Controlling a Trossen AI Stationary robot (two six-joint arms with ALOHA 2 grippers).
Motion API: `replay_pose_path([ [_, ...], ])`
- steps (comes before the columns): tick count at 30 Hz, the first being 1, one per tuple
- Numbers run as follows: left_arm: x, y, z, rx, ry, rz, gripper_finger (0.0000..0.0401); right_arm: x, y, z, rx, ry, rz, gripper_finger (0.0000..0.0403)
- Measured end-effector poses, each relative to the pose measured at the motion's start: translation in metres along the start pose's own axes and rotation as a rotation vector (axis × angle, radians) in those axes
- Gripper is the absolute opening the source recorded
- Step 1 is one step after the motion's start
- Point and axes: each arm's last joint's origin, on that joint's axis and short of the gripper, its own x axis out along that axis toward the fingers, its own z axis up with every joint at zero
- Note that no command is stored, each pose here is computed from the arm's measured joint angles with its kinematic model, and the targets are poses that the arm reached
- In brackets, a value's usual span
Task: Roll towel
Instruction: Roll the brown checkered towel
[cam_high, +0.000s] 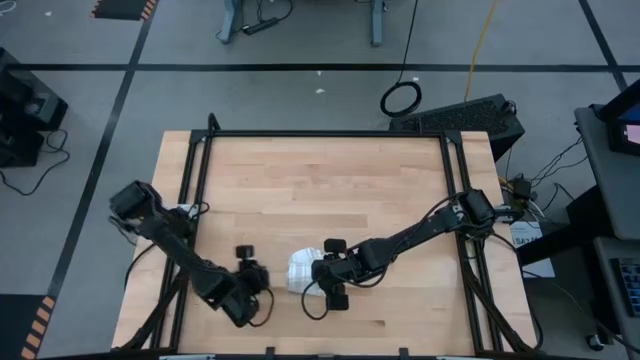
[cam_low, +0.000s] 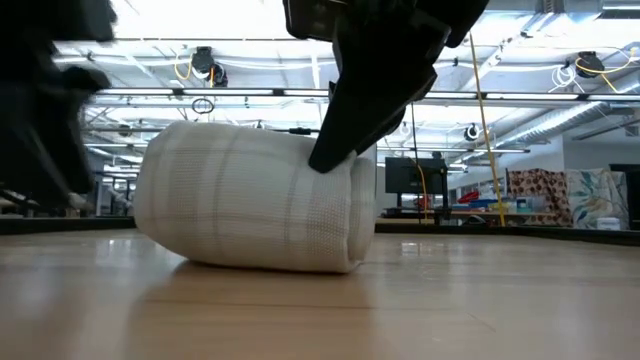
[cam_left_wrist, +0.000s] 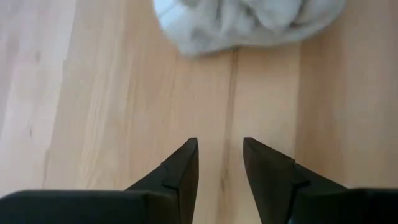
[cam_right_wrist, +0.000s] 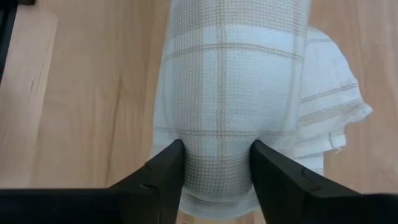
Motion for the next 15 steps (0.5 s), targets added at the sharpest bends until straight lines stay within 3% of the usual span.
replay_pose_path([
  [3, -0.026, 0.002, 0.000, -0.070, -0.074, -0.045, 0.0132, 0.000, 0.000, 0.000, 0.003, -0.001, 0.001, 0.0163],
  [7, -0.049, -0.006, 0.015, -0.088, -0.360, -0.073, 0.0137, 0.000, 0.000, 0.000, 0.004, -0.004, 0.007, 0.0164],
  [10, -0.046, -0.006, 0.029, -0.056, -0.420, -0.087, 0.0164, 0.000, 0.000, 0.001, 0.006, 0.001, 0.025, 0.0164],
  [15, -0.021, -0.002, 0.043, -0.013, -0.402, -0.043, 0.0251, 0.000, 0.000, 0.001, 0.013, 0.003, 0.027, 0.0164],
])
